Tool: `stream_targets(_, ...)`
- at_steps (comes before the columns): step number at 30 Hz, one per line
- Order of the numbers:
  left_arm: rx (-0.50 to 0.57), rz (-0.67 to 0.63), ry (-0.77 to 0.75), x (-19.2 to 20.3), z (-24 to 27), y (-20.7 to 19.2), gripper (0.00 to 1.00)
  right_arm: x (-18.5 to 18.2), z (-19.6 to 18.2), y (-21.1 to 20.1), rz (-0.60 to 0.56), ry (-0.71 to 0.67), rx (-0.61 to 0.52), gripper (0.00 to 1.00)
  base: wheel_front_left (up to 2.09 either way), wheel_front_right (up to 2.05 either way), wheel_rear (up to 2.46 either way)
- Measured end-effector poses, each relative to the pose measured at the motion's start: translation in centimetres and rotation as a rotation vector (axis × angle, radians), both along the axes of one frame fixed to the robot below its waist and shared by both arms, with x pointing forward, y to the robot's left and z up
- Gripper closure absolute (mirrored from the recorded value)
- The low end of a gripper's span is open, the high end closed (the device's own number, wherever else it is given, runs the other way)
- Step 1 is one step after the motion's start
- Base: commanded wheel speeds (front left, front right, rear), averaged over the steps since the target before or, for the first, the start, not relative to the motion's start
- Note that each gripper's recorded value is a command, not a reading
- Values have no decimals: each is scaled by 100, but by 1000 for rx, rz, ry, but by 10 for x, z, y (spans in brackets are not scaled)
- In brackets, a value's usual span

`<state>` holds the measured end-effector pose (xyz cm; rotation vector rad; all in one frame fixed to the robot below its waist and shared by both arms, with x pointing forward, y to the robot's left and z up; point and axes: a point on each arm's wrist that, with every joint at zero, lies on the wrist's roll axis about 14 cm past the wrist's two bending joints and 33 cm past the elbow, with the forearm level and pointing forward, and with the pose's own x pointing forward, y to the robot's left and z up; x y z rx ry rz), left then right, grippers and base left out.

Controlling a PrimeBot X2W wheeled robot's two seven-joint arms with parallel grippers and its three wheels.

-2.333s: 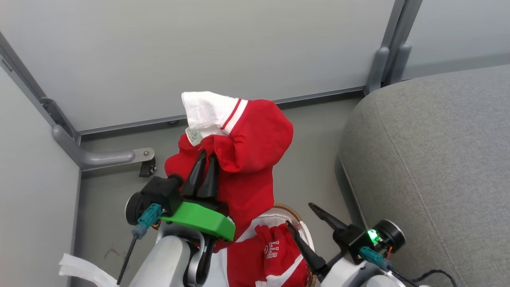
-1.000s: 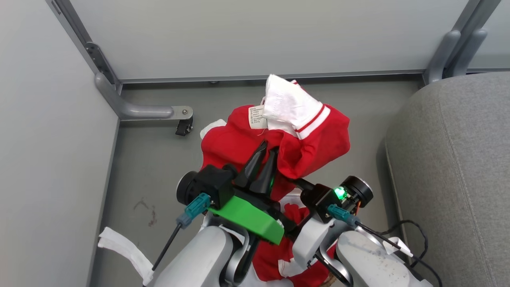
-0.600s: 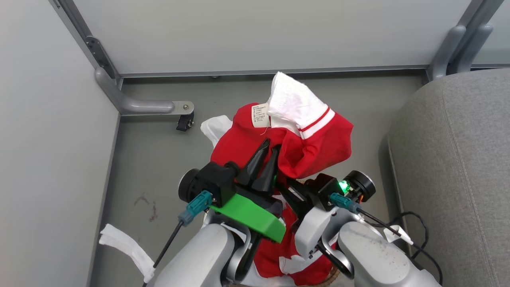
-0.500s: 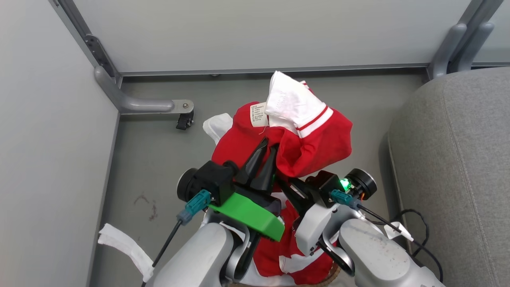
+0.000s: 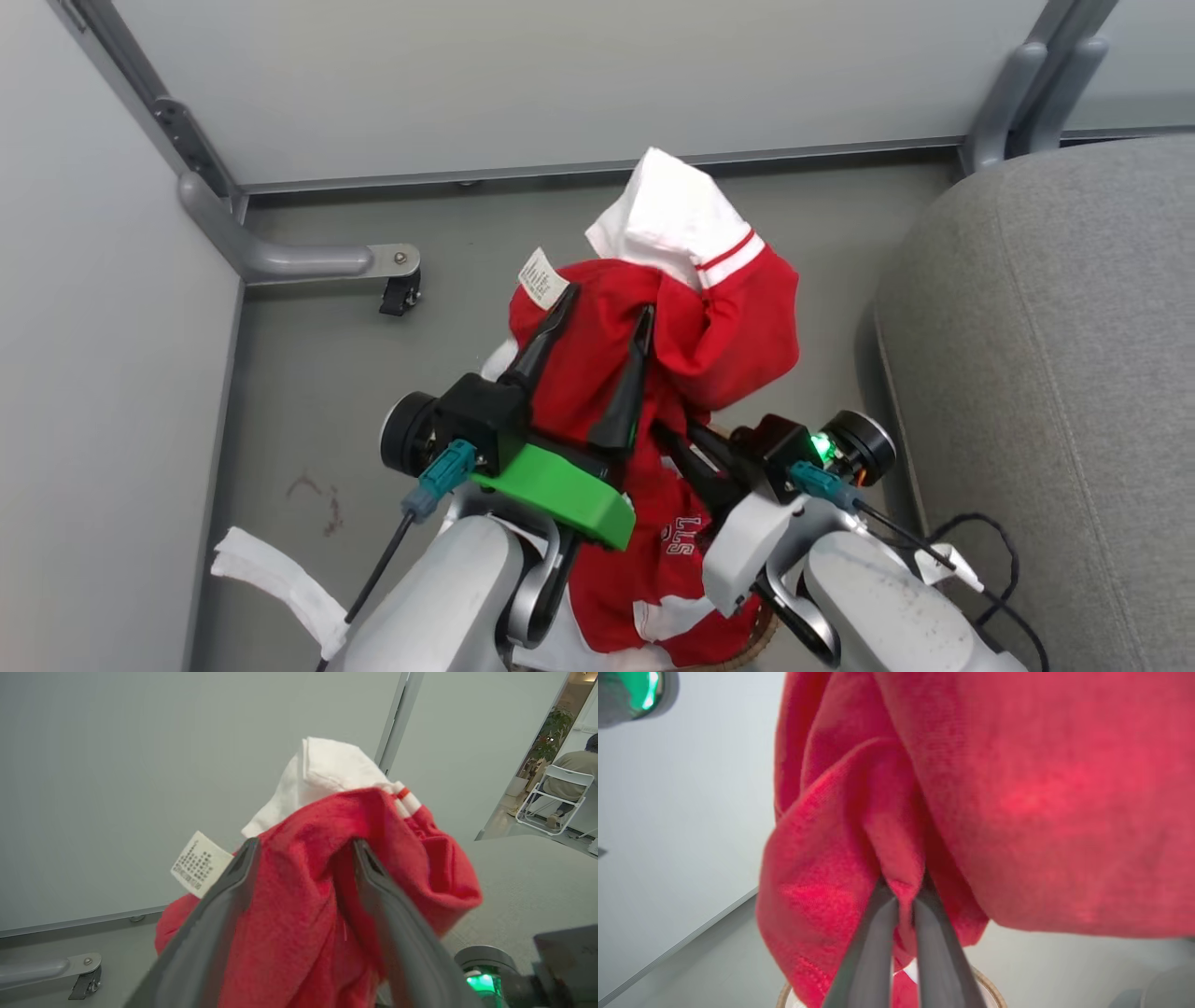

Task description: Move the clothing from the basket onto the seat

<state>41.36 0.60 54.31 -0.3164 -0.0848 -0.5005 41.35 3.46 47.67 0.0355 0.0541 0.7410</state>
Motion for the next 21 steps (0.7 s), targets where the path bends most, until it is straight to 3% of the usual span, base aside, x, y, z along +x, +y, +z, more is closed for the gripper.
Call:
stream_targets(10, 45, 2, 46, 2, -24, -4, 0, -18, 8, -49, -148, -22, 22, 100, 0, 0, 0)
stream_targets(21, 89, -106, 73, -7, -45, -42, 0, -44, 14, -121, -379, -31, 38, 100, 0, 0, 0)
